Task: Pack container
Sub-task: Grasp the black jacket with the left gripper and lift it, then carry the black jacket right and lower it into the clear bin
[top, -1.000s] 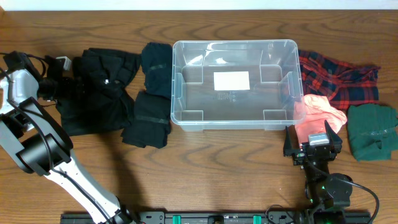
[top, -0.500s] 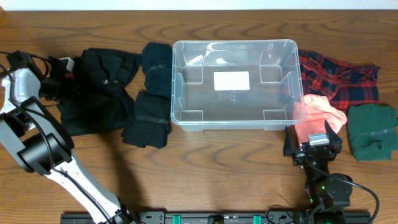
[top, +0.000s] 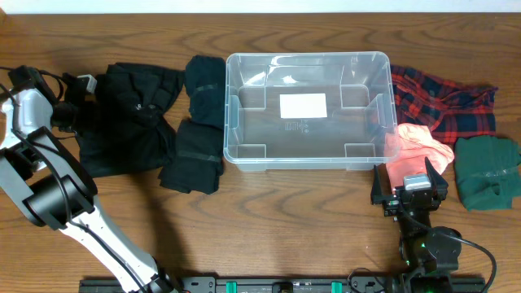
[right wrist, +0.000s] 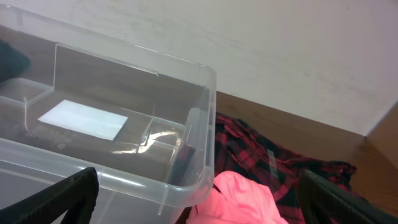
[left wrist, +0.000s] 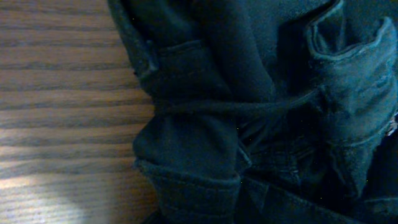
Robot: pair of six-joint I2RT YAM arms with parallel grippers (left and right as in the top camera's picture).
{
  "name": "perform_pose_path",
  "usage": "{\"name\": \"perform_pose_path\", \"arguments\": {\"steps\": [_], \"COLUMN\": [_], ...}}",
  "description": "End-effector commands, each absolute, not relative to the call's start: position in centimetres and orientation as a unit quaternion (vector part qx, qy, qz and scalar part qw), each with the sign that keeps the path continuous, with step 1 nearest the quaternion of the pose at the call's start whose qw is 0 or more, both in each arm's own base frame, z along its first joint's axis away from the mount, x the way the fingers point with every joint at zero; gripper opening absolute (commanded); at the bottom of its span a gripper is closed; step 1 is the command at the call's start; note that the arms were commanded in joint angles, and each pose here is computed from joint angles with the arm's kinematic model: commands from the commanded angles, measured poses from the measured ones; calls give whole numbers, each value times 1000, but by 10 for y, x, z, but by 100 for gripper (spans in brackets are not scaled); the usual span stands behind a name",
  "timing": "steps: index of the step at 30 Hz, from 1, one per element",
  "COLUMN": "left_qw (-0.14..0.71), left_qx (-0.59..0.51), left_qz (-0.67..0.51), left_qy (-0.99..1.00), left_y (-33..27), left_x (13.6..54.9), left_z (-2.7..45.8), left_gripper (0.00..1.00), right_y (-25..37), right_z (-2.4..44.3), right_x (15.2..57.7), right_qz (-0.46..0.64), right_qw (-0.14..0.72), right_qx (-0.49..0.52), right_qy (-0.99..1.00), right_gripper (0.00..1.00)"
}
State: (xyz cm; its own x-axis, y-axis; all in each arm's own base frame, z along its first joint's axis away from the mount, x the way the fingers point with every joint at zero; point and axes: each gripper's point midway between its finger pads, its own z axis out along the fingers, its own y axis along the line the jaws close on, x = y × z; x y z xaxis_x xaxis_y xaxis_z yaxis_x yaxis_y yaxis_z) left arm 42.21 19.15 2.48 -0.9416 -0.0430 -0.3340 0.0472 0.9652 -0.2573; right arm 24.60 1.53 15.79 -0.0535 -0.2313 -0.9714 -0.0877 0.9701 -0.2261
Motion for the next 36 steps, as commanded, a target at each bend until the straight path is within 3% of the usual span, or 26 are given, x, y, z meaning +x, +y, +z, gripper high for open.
{"name": "perform_pose_path", "arguments": {"steps": [1, 21, 31, 36], "left_qw": [197, 372, 460, 484], "left_qx": [-25, -147, -160, -70], "left_qz": [-104, -75, -130, -223], "left_qy": [975, 913, 864, 843], "left_y": [199, 171, 88, 17], "left_x": [425, 426, 402, 383], "left_z": [62, 252, 355, 396], "left_gripper": [6, 6, 5, 6], "right_y": [14, 14, 14, 14], "right_z": [157, 157, 157, 157], "right_x": [246, 246, 246, 246], "right_qz": [-58, -58, -58, -58], "right_qw": [678, 678, 678, 678], "right_qx": [-111, -111, -111, -111], "right_qy": [724, 724, 724, 724], "right_gripper": [99, 99, 99, 99]}}
